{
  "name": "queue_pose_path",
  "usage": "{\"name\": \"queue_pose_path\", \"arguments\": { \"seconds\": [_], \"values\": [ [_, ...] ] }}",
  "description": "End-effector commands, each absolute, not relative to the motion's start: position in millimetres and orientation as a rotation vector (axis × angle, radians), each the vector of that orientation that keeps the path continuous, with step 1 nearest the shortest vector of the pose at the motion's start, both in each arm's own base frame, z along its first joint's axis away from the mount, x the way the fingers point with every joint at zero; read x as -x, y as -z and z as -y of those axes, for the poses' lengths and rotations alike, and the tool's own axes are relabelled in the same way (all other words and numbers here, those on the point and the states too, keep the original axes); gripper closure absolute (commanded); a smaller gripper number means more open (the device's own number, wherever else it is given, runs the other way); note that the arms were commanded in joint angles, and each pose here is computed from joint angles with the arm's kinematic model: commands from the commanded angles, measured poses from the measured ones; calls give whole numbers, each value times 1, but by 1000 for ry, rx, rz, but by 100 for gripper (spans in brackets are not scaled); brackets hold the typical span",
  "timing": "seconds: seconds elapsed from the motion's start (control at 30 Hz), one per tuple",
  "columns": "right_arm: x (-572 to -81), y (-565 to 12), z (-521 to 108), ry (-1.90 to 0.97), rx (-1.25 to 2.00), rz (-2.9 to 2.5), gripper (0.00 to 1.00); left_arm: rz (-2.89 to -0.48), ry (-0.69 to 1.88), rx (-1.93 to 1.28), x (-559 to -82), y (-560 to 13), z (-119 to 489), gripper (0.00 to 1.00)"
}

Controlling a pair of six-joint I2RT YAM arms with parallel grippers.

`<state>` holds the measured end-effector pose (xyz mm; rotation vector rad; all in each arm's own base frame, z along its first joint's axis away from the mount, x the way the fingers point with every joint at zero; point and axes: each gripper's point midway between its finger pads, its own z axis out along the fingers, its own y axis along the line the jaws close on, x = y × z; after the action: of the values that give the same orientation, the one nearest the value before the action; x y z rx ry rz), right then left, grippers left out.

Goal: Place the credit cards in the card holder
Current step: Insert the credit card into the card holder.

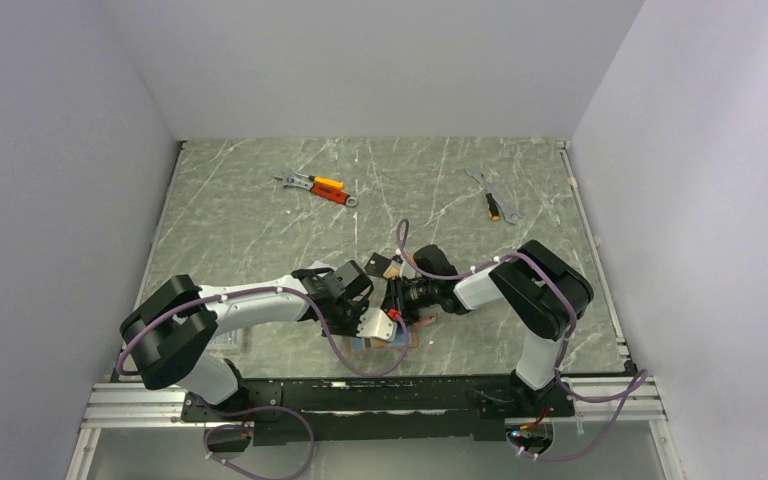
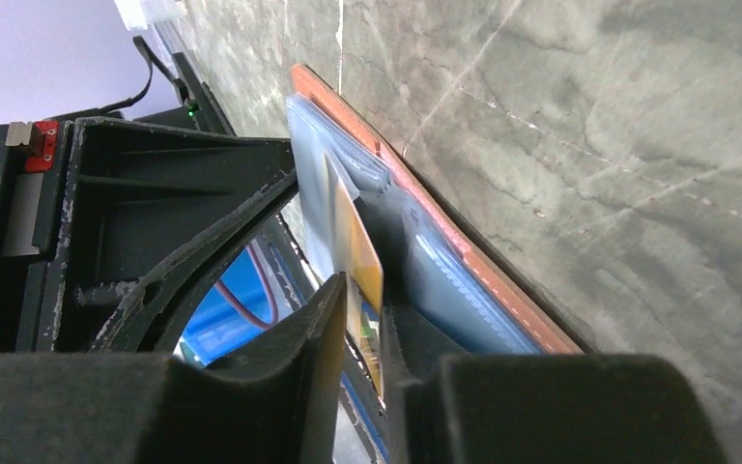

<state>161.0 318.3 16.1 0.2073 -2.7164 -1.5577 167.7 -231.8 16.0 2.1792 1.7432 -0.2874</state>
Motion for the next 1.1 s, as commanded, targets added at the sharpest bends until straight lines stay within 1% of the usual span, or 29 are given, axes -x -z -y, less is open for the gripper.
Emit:
{"name": "queue_pose_path", "arguments": {
  "seconds": [0.0,0.13,0.23,0.27,0.33,0.5,0.67,0.8,1.07],
  "values": [
    [-149,13,-295,1291,-124,2848,71,-1788,211,-2217,-167,4,213,83],
    [-153,4,-285,1214,-129,2919,51,-1786,206,-2217,-167,4,211,83],
    [-152,1,-279,1165,-137,2941,40,-1788,199,-2219,-167,6,210,83],
    [-151,0,-276,1148,-139,2947,36,-1788,192,-2219,-168,6,209,83],
    [-149,-2,-274,1133,-137,2952,33,-1788,184,-2221,-168,7,208,84],
    [-154,-8,-280,1168,-136,2978,31,-1789,189,-2213,-168,5,210,84],
    [-160,-9,-295,1191,-170,2990,35,-1788,189,-2215,-169,4,210,84],
    [-159,-13,-311,1206,-259,2973,35,-1783,193,-2211,-169,3,212,84],
    [-157,-29,-328,1294,-388,2906,30,-1778,194,-2211,-170,3,213,85]
  ]
}}
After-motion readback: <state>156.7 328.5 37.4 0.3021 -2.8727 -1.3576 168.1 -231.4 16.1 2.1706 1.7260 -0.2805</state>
